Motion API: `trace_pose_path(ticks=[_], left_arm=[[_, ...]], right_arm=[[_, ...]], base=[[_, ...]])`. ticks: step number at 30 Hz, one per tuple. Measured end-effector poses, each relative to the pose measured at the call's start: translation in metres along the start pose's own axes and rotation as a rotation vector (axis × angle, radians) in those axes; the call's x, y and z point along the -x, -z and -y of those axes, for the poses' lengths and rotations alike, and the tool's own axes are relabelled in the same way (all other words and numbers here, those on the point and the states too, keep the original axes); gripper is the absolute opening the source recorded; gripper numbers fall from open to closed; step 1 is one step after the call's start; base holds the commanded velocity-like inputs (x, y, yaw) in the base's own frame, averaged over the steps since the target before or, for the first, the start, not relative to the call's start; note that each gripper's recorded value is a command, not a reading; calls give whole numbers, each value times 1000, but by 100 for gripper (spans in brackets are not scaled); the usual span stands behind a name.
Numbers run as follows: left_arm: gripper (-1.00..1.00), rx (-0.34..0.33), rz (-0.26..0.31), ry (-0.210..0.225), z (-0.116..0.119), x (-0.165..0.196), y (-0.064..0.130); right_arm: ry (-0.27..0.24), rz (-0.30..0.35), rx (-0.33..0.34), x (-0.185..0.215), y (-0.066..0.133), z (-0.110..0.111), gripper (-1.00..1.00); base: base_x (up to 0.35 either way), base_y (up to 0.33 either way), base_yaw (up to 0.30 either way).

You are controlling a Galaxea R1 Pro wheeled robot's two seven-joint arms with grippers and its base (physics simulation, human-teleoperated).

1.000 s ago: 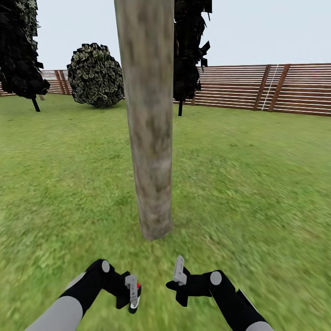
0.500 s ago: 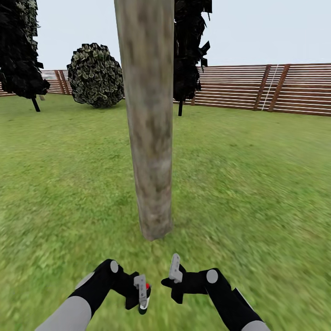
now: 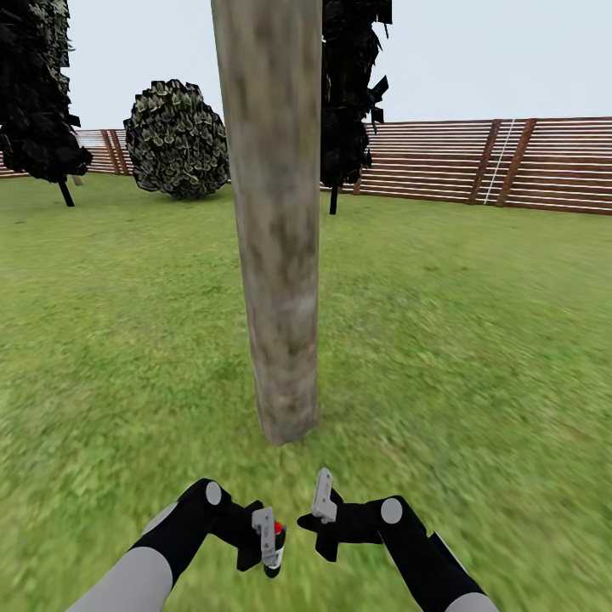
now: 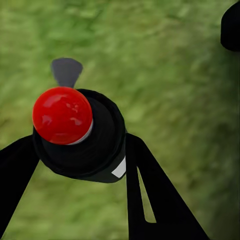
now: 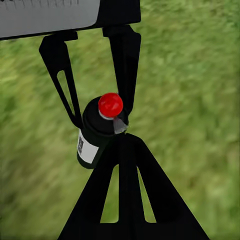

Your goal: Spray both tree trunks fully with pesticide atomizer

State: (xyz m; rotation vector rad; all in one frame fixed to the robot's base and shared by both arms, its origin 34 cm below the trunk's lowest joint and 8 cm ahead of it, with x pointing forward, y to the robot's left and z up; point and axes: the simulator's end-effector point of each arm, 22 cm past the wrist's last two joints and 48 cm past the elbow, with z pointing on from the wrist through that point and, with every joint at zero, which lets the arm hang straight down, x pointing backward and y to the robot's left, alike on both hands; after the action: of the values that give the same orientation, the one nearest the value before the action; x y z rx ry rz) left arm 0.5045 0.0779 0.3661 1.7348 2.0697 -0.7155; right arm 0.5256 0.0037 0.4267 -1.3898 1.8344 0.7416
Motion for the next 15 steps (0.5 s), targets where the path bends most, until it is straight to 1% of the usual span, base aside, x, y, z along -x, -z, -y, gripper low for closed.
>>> trace_pose_path(ticks=[5, 10, 15], left_arm=[[-100, -3, 1, -1, 1, -1, 0], [-100, -55, 2, -2, 12, 0, 1], [-100, -68, 9, 0, 14, 1, 2]], right_arm=[[-1, 0, 0, 0, 0, 0, -100], [0, -1, 1, -1, 0, 0, -100], [0, -2, 1, -1, 0, 0, -100]], base=[[0, 0, 0], [0, 0, 0], [0, 0, 0]])
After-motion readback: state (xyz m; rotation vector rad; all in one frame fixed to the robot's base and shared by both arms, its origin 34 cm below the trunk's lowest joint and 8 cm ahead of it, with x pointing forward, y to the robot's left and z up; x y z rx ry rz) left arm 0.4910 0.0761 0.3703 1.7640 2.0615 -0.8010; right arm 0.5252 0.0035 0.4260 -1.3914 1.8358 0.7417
